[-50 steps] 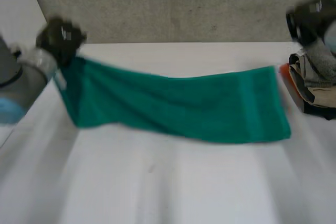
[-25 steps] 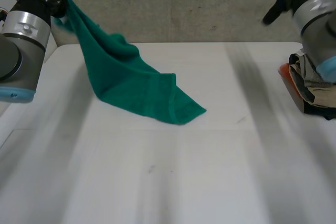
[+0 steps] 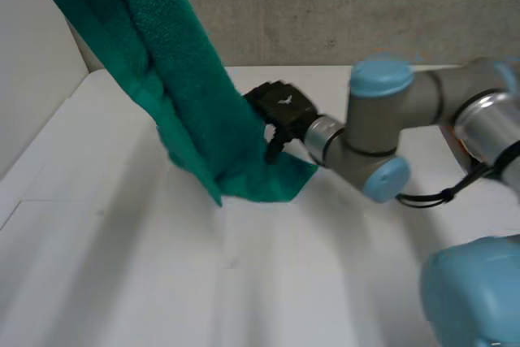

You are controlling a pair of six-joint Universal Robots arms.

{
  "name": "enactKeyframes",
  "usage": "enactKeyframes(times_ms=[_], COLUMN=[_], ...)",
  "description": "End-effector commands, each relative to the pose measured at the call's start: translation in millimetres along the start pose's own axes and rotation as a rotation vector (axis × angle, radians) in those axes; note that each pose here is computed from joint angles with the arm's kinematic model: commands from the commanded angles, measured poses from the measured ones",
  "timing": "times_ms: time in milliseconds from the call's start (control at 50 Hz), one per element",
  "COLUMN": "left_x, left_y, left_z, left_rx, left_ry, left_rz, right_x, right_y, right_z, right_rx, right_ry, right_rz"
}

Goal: Fold the laundry.

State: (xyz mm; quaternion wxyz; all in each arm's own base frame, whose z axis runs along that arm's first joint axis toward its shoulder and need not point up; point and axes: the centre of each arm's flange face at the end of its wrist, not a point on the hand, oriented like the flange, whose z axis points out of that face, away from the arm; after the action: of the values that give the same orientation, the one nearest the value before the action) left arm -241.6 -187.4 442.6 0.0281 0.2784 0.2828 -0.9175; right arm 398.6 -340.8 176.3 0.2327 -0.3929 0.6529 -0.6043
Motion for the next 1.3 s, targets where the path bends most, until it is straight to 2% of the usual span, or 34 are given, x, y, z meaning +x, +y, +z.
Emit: enactKeyframes(times_ms=[20, 120, 200, 220, 280, 300, 360, 440, 560, 580, 660, 720, 800, 900, 980, 1060, 1140, 1180, 1220, 1300], left_x=[-7, -7, -9, -10, -22, -25, -36, -45, -32, -30, -18, -8, 9, 24, 36, 46, 51, 46, 40, 11], left_y=[-26, -23, -14, -10, 13, 19, 48, 73, 90, 94, 111, 120, 140, 165, 199, 231, 260, 270, 273, 254], left_z=[-10, -11, -10, -10, -9, -10, -16, -28, -48, -52, -67, -82, -103, -114, -116, -101, -59, -26, -3, 60], left_rx=[0.055, 0.048, 0.025, 0.016, -0.056, -0.077, -0.195, -0.317, -0.444, -0.47, -0.616, -0.745, -0.9, -0.976, -1.023, -1.008, -0.899, -0.798, -0.708, -0.363], left_ry=[-0.015, -0.011, -0.018, -0.022, -0.05, -0.054, -0.065, -0.076, 0.002, 0.012, 0.075, 0.148, 0.291, 0.402, 0.446, 0.456, 0.378, 0.279, 0.197, -0.062], left_rz=[-0.028, -0.025, -0.007, 0.002, 0.048, 0.058, 0.084, 0.088, 0.036, 0.029, -0.033, -0.059, -0.018, 0.023, 0.008, 0.014, 0.089, 0.156, 0.196, 0.258], right_x=[-25, -10, 25, 47, 80, 96, 109, 118, 146, 150, 154, 151, 143, 136, 136, 147, 165, 172, 182, 199], right_y=[36, 29, -23, -47, -74, -90, -126, -145, -159, -165, -168, -162, -143, -115, -82, -63, -69, -83, -107, -154], right_z=[25, 27, 10, -4, -32, -54, -95, -122, -189, -209, -242, -244, -240, -230, -193, -165, -134, -121, -107, -101], right_rx=[0.002, 0.015, 0.074, 0.088, 0.053, 0.018, 0.002, -0.002, -0.138, -0.179, -0.277, -0.311, -0.361, -0.433, -0.456, -0.466, -0.366, -0.263, -0.086, 0.23], right_ry=[0.0, 0.129, 0.278, 0.324, 0.371, 0.392, 0.408, 0.431, 0.536, 0.559, 0.581, 0.553, 0.486, 0.424, 0.363, 0.415, 0.547, 0.611, 0.688, 0.798], right_rz=[0.014, 0.005, -0.027, -0.054, -0.116, -0.166, -0.258, -0.316, -0.381, -0.4, -0.436, -0.441, -0.418, -0.37, -0.351, -0.374, -0.409, -0.423, -0.427, -0.432])
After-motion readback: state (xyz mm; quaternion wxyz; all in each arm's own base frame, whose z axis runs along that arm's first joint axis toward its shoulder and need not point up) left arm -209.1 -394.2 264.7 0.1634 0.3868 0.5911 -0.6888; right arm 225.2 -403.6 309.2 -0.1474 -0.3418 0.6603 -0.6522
